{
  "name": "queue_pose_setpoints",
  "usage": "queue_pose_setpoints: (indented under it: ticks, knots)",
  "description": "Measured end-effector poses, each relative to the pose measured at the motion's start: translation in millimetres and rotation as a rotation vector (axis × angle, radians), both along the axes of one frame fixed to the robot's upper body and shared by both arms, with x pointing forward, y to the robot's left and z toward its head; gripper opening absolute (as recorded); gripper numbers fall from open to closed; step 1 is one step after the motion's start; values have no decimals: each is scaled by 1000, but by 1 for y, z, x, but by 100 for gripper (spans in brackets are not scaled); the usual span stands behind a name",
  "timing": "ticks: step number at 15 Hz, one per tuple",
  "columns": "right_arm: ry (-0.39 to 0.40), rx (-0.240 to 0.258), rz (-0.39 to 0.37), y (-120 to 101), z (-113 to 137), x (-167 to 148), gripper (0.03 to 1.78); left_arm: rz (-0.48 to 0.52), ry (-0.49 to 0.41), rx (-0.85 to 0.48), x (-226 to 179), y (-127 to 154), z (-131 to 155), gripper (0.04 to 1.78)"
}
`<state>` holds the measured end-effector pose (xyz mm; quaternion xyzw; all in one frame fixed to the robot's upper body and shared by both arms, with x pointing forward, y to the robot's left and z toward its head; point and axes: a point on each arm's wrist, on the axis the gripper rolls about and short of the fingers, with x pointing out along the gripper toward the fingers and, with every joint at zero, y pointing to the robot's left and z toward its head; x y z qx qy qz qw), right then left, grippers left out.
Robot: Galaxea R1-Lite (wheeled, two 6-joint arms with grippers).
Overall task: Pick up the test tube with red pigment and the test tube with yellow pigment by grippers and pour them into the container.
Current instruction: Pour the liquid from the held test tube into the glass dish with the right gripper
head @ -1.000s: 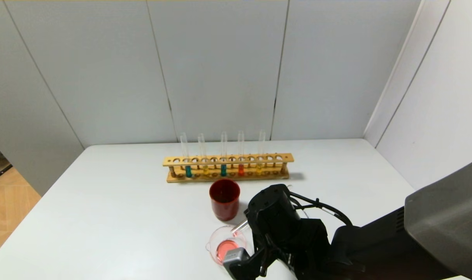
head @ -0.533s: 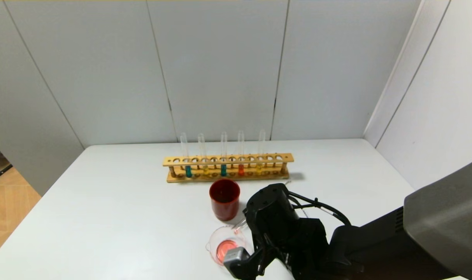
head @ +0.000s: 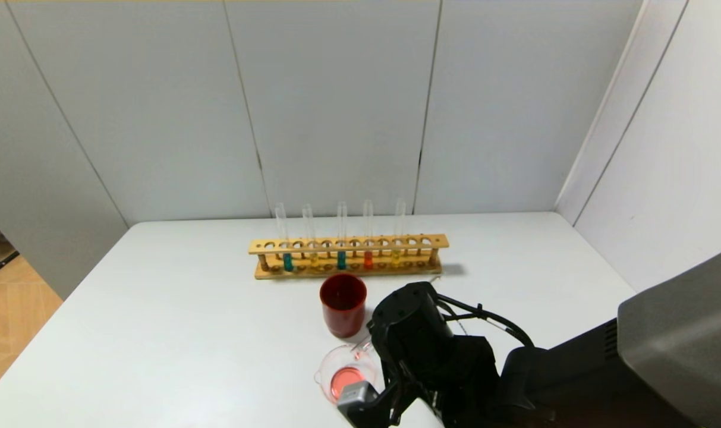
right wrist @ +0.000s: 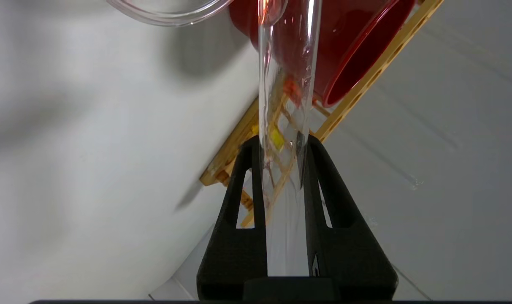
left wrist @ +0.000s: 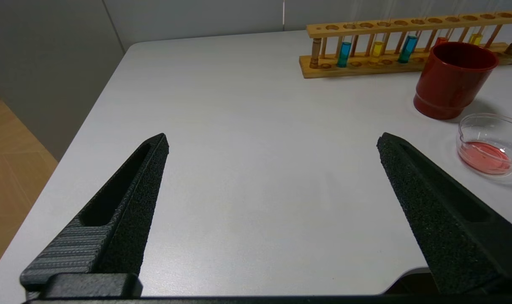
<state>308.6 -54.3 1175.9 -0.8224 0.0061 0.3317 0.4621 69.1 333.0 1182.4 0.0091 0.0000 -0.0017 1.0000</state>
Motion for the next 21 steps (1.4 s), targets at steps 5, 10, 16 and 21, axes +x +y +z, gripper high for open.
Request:
queue_pose_setpoints:
  ticks: [5, 10, 16, 21]
  knots:
    - [-4, -21, 6, 0, -1, -2, 28, 0, 1, 0, 0, 0, 0, 175]
    - [-13, -32, 1, 1, -2, -2, 28, 0, 0, 0, 0, 0, 0, 175]
    - [-34, -58, 17, 2, 0, -2, 28, 0, 0, 0, 0, 0, 0, 175]
    - [-60, -91, 21, 3, 2, -2, 28, 0, 0, 0, 0, 0, 0, 175]
